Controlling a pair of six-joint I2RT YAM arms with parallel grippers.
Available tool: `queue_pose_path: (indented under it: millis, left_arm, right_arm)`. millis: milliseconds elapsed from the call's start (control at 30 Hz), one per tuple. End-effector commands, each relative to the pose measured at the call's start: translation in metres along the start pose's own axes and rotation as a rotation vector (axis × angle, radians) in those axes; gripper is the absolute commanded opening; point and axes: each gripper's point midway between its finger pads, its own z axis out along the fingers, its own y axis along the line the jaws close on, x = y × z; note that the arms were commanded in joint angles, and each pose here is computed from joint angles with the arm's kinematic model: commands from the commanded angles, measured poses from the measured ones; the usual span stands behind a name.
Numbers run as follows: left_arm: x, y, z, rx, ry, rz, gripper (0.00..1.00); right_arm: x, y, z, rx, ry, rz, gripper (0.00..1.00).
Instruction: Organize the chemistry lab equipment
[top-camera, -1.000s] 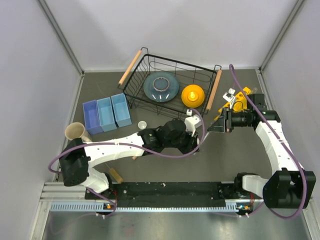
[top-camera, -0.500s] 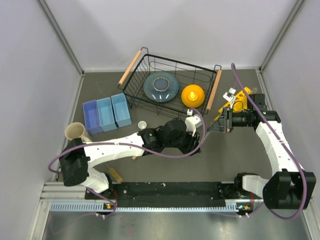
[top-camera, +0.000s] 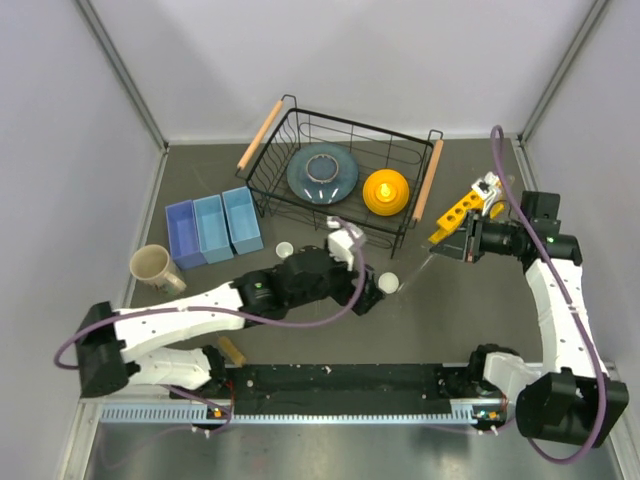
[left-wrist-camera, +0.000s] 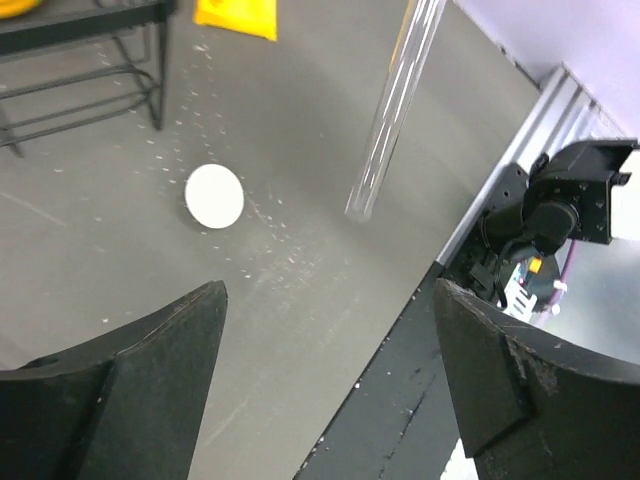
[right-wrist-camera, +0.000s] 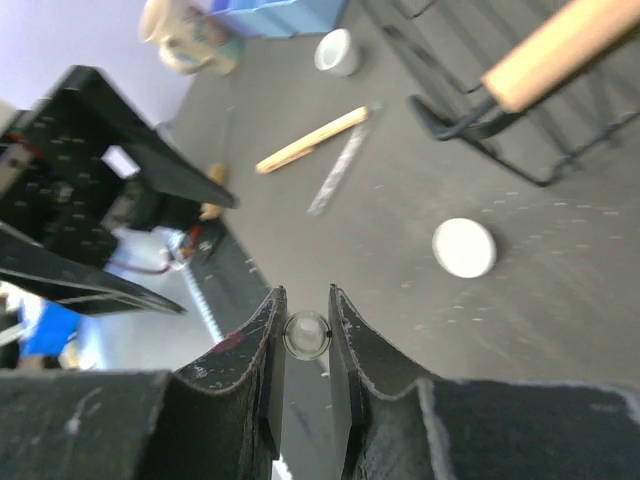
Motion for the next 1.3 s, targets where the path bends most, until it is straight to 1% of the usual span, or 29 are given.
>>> queue_pose_path:
  millis: [0,33,100,133,167,200,233,400,500,700,867,1267]
  left_arm:
    - [-0.016,0.032,-0.032,-0.101,-0.127,-0.044,0.90]
    - [-0.021,0.041,-0.044,-0.121,-0.150,-0.063,0.90]
    - [0.001,0.062,-0.054,-0.180,-0.104,-0.082,0.90]
    - [-0.003,0.071,-0.064,-0.202,-0.131,-0.118,0.91]
    - [0.010,0.081,-0.068,-0.225,-0.113,-0.136,0.91]
    - [0.015,0.088,-0.073,-0.241,-0.108,-0.155,0.91]
    - [0.024,0.098,-0.081,-0.261,-0.115,-0.192,0.91]
    - [0.047,0.118,-0.095,-0.301,-0.152,-0.304,0.95]
    - [0.060,0.124,-0.100,-0.323,-0.152,-0.345,0.95]
    - [0.078,0.131,-0.100,-0.346,-0.138,-0.384,0.95]
    - [0.089,0.136,-0.102,-0.366,-0.127,-0.402,0.95]
    - [0.092,0.138,-0.105,-0.368,-0.139,-0.416,0.95]
  right_arm:
    - [-0.041,-0.018,-0.028,0.226,-0.123,-0.205,0.07]
    - [-0.047,-0.028,-0.033,0.289,-0.135,-0.231,0.07]
    - [-0.058,-0.034,-0.042,0.364,-0.151,-0.276,0.07]
    - [-0.065,-0.044,-0.049,0.435,-0.156,-0.316,0.07]
    - [-0.071,-0.047,-0.054,0.474,-0.165,-0.336,0.08]
    - [-0.076,-0.057,-0.061,0.540,-0.168,-0.361,0.08]
    - [-0.080,-0.061,-0.064,0.568,-0.172,-0.371,0.08]
    - [-0.113,-0.087,-0.082,0.726,-0.225,-0.454,0.08]
    - [-0.128,-0.102,-0.087,0.784,-0.239,-0.476,0.08]
    - [-0.144,-0.120,-0.089,0.828,-0.244,-0.483,0.08]
    - [-0.148,-0.133,-0.089,0.851,-0.239,-0.480,0.08]
    - [-0.156,-0.161,-0.086,0.882,-0.215,-0.479,0.08]
